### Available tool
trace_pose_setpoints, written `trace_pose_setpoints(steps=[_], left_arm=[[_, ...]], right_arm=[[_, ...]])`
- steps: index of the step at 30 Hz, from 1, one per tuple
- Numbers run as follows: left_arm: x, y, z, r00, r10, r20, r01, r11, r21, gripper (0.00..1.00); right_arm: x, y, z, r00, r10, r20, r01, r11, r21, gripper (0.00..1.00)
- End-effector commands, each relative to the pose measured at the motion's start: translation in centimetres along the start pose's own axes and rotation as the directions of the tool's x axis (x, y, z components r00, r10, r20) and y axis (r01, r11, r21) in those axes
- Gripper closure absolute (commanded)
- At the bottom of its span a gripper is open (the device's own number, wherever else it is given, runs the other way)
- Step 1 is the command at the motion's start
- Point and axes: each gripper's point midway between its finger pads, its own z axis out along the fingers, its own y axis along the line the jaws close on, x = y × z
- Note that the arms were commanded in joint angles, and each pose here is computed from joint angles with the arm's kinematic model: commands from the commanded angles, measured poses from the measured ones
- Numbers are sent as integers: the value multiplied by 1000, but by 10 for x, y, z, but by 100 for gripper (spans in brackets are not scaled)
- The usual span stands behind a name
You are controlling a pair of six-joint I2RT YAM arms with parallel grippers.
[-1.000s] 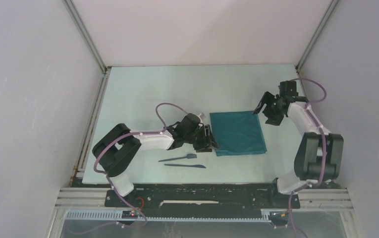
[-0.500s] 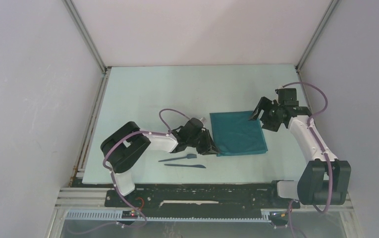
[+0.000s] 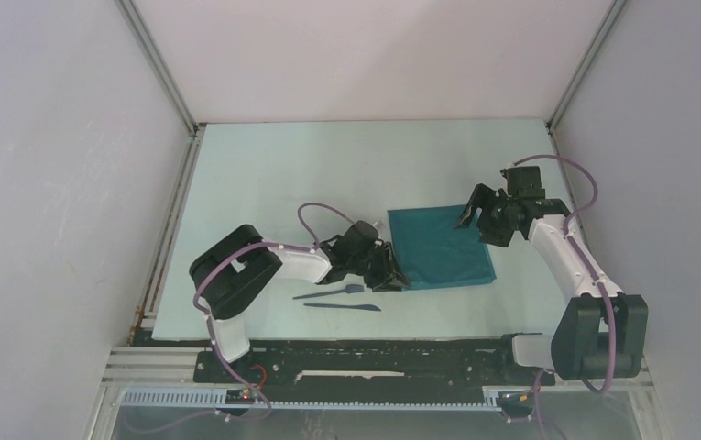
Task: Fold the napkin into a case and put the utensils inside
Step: Pick up the top corner of the square-folded napkin from the center of the board.
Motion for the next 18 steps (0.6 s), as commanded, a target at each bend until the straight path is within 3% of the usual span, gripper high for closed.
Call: trace_pose_setpoints(steps=[1, 5, 11, 18], left_arm=[[-4, -32, -27, 989, 147, 21, -148, 988, 38, 52], [-1, -57, -47, 973, 231, 22, -232, 968, 99, 49], [-12, -76, -37, 967, 255, 18, -255, 959, 126, 75], [-19, -50, -6, 975, 221, -17, -218, 972, 83, 85]], right_arm=[[2, 4, -8, 1000, -15, 12, 15, 1000, -5, 16], [4, -9, -12, 999, 25, 32, -27, 998, 55, 14], [4, -43, -14, 980, 193, 48, -193, 981, 7, 9], [20, -96, -3, 928, 371, 25, -372, 927, 47, 23]])
